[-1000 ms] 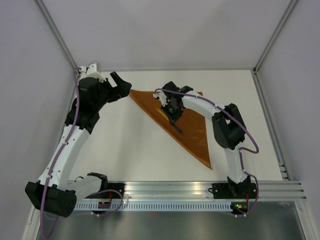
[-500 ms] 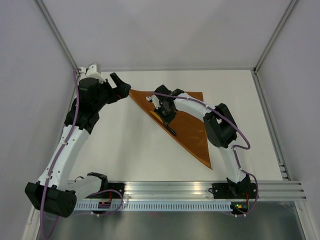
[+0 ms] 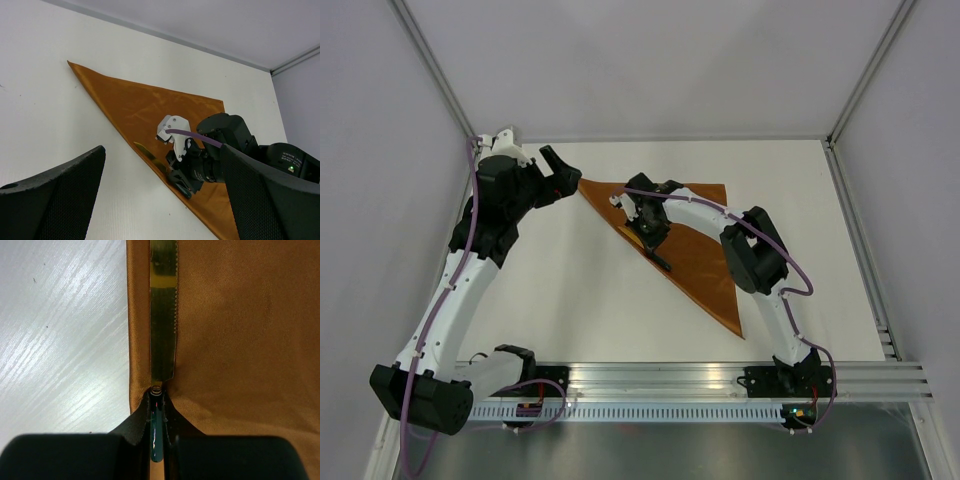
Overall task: Fold the napkin, place the utensils inside, and roll it up
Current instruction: Place the knife on the napkin.
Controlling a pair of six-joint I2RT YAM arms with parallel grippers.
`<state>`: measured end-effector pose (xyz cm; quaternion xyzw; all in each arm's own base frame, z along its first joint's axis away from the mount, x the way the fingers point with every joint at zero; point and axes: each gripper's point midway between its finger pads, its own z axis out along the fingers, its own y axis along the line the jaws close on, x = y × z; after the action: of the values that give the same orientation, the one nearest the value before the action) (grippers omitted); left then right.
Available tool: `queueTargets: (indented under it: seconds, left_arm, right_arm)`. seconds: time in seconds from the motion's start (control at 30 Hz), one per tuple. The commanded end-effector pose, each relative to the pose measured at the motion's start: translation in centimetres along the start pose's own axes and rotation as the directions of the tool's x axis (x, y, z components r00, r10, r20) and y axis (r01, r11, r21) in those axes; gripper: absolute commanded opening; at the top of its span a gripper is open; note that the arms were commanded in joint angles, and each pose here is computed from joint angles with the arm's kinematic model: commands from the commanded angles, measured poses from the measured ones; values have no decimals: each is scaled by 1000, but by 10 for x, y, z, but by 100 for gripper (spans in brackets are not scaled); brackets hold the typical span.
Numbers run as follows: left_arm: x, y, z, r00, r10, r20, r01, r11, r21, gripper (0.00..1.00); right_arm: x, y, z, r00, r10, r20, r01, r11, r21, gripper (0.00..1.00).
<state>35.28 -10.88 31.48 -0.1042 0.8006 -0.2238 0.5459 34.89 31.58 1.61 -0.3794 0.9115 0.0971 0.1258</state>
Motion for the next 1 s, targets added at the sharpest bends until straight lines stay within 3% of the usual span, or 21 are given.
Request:
queueTargets:
  seconds: [0.0, 0.47, 0.97]
  left_arm:
    - [-12, -4, -5, 1000, 21, 23, -22, 1000, 7, 100]
    - [-9, -2, 0, 1000, 18, 15, -18, 1000, -1, 100]
    - [-3, -1, 2, 1000, 8, 5, -8, 1000, 5, 100]
  right_arm:
    - [-5, -1, 1, 1000, 18, 2, -18, 999, 33, 0]
    - [-21, -1, -13, 998, 47, 30, -48, 998, 42, 0]
    - [-8, 4, 2, 998, 58, -14, -58, 998, 17, 0]
